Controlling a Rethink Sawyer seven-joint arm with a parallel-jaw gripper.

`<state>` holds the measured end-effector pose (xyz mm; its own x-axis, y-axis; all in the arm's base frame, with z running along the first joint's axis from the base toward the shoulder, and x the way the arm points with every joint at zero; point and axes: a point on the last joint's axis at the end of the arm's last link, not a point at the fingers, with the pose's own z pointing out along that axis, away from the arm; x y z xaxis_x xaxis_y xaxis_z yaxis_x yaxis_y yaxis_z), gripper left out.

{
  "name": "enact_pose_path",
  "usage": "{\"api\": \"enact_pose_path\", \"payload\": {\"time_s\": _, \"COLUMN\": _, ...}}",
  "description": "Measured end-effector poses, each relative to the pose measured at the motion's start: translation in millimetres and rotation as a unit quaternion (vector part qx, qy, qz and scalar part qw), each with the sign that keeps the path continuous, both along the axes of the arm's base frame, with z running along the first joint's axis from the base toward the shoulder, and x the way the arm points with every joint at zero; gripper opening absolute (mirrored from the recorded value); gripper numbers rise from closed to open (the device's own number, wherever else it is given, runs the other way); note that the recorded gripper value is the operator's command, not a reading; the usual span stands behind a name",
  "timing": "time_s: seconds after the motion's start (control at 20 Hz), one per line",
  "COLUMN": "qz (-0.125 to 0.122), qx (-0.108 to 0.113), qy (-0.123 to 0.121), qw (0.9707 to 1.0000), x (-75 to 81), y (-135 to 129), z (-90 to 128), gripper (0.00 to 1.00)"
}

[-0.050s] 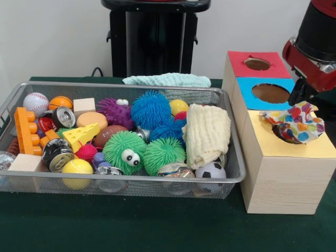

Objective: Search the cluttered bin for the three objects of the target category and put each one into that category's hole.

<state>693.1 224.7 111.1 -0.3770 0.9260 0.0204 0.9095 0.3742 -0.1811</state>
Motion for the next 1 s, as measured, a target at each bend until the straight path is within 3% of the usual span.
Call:
{"api": "enact_pose_path", "payload": {"time_s": 0.45, "qz": 0.003, "qx": 0.009, "qy": -0.004, "qw": 0.9999, "x": -0.3, "y": 13.1, "z": -1.1, "gripper": 0.00}}
{"api": "enact_pose_path", "payload": {"time_s": 0.75, "qz": 0.018, "qx": -0.008, "qy": -0.051, "qw": 0.9985, "x": 11.8, "y": 21.4, "z": -4.6, "gripper": 0.00}}
{"api": "enact_pose_path", "payload": {"time_s": 1.0, "qz": 0.027, "qx": -0.029, "qy": -0.068, "qw": 0.9969, "x": 14.2, "y": 22.7, "z": 2.0, "gripper": 0.00}}
